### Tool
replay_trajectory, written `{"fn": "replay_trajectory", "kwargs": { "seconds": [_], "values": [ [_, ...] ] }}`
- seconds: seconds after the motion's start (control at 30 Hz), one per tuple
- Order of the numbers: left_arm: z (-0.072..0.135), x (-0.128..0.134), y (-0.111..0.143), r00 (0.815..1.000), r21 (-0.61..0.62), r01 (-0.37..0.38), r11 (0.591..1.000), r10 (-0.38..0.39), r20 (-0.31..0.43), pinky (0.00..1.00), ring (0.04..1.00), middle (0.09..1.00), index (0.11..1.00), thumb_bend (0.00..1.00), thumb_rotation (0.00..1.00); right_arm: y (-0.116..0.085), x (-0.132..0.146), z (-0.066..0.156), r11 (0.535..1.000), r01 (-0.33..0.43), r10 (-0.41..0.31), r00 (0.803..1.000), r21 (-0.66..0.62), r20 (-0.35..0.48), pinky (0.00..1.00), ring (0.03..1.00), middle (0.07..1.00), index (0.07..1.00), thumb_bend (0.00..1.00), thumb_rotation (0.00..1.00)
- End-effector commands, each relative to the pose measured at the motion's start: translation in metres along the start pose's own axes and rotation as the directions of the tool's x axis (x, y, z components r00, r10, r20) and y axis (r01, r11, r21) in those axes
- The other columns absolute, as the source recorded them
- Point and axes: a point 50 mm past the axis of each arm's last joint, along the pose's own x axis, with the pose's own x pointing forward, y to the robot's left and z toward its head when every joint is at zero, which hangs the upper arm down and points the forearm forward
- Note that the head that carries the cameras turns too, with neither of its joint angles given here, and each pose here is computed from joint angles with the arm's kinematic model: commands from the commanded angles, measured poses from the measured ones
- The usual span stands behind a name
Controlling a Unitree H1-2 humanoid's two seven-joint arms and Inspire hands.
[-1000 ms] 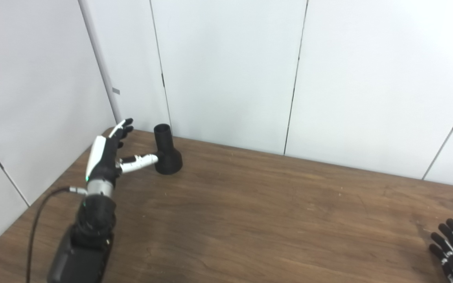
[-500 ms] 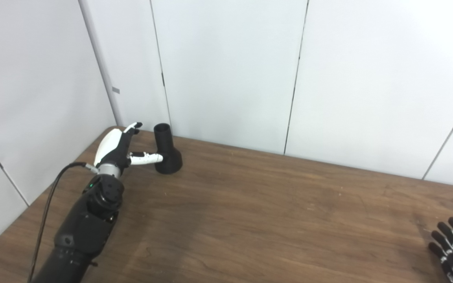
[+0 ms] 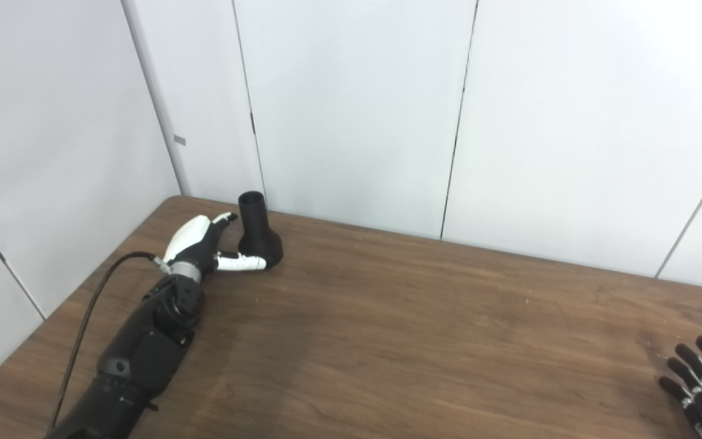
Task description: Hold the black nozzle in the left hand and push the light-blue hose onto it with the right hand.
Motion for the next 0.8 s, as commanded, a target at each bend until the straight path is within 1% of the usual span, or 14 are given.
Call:
{"fn": "replay_trajectory", "kwargs": {
  "seconds": [0.0, 0.2, 0.43, 0.6, 0.77],
  "values": [
    [0.013, 0.010, 0.024, 0.996, 0.028, -0.079, 0.996, 0.078, 0.042, 1.00, 0.989, 0.942, 0.888, 1.00, 0.44, 0.006, -0.001, 0.001, 1.000, -0.009, 0.009, 1.000, 0.015, 0.003, 0.84, 0.911, 0.913, 0.976, 0.68, 1.00],
    [0.019, 0.014, 0.014, 0.997, 0.061, -0.074, 0.995, 0.073, 0.032, 1.00, 1.000, 0.952, 0.882, 1.00, 0.43, 0.006, -0.001, 0.002, 1.000, -0.012, 0.012, 1.000, 0.018, 0.000, 0.81, 0.908, 0.907, 0.972, 0.68, 1.00],
    [0.025, 0.017, 0.005, 0.998, 0.069, -0.053, 0.996, 0.050, 0.043, 1.00, 1.000, 0.955, 0.882, 1.00, 0.42, 0.007, -0.002, 0.002, 1.000, -0.013, 0.013, 1.000, 0.012, -0.003, 0.81, 0.904, 0.905, 0.975, 0.67, 1.00],
    [0.028, 0.018, 0.002, 0.996, 0.067, -0.067, 0.996, 0.063, 0.056, 1.00, 1.000, 0.948, 0.882, 1.00, 0.43, 0.009, -0.002, 0.003, 1.000, -0.018, 0.018, 1.000, 0.002, -0.001, 0.81, 0.901, 0.902, 0.973, 0.67, 1.00],
    [0.025, 0.020, -0.001, 0.994, 0.066, -0.093, 0.994, 0.088, 0.069, 1.00, 1.000, 0.929, 0.875, 1.00, 0.41, 0.010, -0.004, 0.005, 1.000, -0.020, 0.020, 1.000, -0.006, 0.003, 0.81, 0.899, 0.894, 0.971, 0.67, 1.00]
  ]
}}
